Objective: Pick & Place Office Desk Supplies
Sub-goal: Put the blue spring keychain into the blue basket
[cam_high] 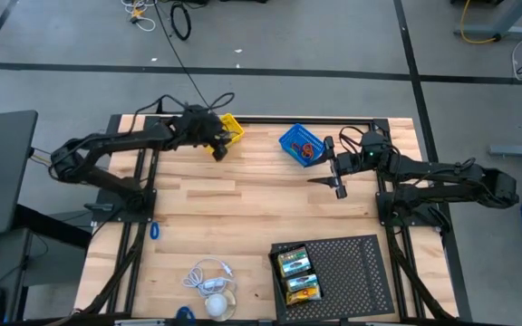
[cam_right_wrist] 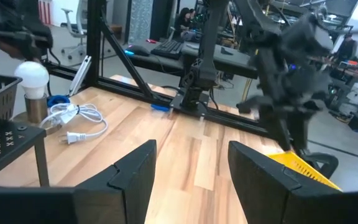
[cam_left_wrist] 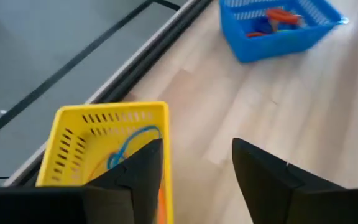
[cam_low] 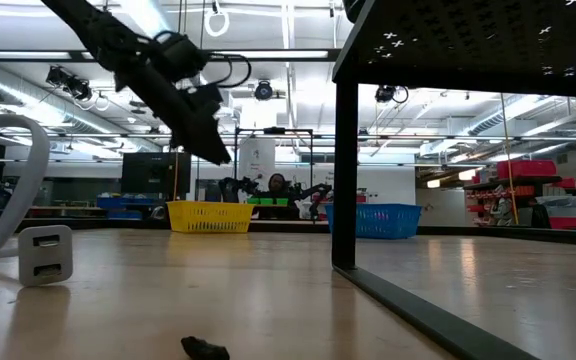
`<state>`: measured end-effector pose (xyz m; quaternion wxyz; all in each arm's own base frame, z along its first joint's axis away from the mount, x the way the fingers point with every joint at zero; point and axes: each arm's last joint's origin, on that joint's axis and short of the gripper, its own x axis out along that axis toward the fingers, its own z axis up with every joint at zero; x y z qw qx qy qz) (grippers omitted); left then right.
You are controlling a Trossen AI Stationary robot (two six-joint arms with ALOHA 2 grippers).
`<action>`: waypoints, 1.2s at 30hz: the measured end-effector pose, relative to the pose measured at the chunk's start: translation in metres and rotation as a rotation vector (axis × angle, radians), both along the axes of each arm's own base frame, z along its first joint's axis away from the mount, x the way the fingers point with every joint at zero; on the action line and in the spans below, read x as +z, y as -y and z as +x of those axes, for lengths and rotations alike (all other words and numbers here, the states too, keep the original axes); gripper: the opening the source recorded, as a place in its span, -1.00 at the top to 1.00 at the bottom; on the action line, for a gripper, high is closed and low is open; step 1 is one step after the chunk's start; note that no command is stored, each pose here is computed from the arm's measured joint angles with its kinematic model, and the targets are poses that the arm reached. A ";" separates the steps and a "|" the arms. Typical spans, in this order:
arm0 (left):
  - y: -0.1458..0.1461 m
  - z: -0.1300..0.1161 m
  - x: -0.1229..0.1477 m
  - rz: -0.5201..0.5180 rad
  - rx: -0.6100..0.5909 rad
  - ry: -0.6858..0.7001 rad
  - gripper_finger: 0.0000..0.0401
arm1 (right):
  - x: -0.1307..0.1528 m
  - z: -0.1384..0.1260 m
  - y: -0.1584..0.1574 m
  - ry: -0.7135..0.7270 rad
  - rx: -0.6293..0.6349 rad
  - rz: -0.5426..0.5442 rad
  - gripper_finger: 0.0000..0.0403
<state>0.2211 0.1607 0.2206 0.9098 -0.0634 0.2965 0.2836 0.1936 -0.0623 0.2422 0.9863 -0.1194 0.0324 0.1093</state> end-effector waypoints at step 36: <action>0.253 -0.066 -0.019 -0.755 0.359 -0.521 -0.02 | -0.001 0.000 -0.001 -0.023 0.006 0.056 -0.03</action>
